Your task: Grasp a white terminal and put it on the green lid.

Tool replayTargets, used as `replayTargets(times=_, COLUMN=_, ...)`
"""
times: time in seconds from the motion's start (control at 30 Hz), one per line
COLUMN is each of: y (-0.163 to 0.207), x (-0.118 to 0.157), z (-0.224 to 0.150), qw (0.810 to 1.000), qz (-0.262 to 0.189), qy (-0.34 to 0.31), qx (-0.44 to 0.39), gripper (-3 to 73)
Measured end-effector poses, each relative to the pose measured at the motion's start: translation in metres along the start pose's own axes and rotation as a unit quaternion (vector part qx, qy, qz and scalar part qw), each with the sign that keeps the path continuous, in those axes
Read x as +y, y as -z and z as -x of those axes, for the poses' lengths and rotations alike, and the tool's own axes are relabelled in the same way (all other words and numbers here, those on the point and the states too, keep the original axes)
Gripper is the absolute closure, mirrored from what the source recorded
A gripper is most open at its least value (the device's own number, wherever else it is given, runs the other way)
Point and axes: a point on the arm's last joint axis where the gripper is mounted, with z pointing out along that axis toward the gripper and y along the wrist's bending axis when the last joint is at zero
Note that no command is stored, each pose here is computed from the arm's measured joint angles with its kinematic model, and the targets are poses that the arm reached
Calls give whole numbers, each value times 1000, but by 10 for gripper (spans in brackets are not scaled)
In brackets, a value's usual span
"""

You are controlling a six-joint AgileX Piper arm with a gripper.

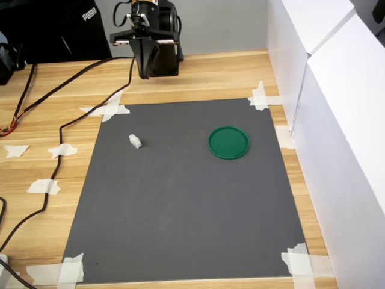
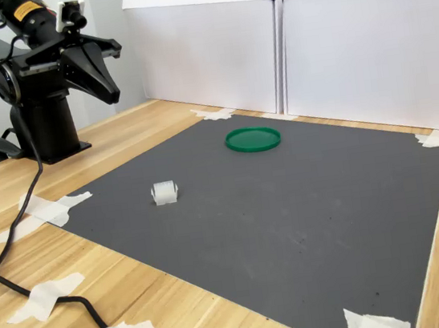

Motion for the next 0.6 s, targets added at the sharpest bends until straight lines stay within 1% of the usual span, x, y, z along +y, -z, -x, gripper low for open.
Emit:
replayTargets(times=0.17, y=-6, x=-1, z=37, qw=1000, qz=-1, qy=5, qx=17, gripper=711)
replayTargets(times=0.3, y=-15, x=-4, z=57, qw=997, qz=-7, qy=27, qx=76, gripper=711)
replayTargets(times=0.43, y=-25, x=-6, z=70, qw=986, qz=-12, qy=46, qx=159, gripper=711)
replayTargets(times=0.6, y=-35, x=-8, z=72, qw=968, qz=-11, qy=57, qx=245, gripper=711)
